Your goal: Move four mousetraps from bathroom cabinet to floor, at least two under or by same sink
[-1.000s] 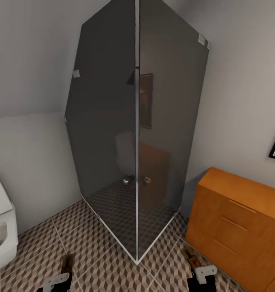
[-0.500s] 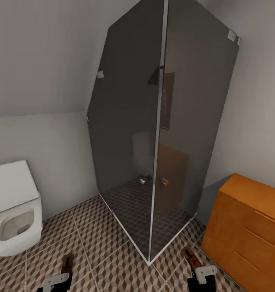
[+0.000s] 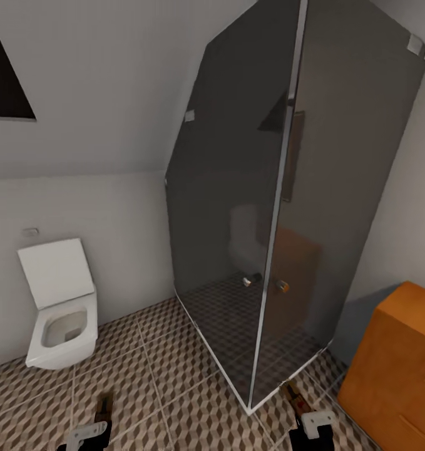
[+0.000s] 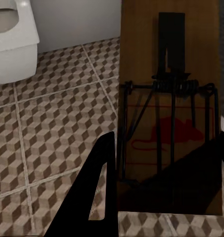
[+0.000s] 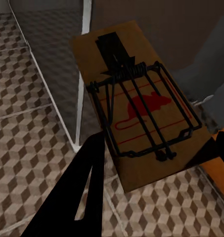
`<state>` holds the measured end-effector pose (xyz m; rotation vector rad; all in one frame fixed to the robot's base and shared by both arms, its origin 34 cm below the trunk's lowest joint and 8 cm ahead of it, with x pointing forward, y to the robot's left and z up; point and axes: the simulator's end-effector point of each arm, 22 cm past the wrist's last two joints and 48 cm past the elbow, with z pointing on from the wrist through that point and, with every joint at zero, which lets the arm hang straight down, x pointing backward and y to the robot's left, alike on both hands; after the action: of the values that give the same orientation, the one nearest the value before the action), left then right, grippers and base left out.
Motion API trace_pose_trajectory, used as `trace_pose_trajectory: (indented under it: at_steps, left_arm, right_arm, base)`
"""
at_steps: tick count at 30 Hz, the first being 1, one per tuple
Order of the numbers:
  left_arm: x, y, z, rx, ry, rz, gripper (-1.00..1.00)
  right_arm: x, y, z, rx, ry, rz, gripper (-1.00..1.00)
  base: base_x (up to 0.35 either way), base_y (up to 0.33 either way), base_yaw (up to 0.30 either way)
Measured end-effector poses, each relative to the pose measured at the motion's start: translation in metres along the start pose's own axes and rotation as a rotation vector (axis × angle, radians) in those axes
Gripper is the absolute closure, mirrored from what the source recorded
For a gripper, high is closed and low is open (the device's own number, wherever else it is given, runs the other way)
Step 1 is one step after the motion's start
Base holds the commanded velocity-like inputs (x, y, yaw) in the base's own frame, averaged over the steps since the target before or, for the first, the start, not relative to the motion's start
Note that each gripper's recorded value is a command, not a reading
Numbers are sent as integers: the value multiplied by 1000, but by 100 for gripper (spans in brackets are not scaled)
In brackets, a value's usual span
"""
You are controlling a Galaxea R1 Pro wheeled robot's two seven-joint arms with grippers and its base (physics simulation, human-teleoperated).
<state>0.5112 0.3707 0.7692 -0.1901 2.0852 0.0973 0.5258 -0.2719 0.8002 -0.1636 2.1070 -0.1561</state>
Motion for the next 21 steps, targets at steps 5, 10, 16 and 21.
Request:
trace_pose_trajectory:
  at_steps: [5, 10, 16, 21]
  left_arm:
    - [0, 0, 0, 0, 0, 0, 100]
    - [0, 0, 0, 0, 0, 0, 100]
    - [0, 0, 0, 0, 0, 0, 100]
    - [0, 0, 0, 0, 0, 0, 100]
  right_arm:
    - [0, 0, 0, 0, 0, 0, 100]
    - [0, 0, 0, 0, 0, 0, 100]
    - [0, 0, 0, 0, 0, 0, 100]
    - [0, 0, 0, 0, 0, 0, 100]
  base:
    - [0, 0, 287]
    - [0, 0, 287]
    - [0, 0, 287]
    - [0, 0, 286]
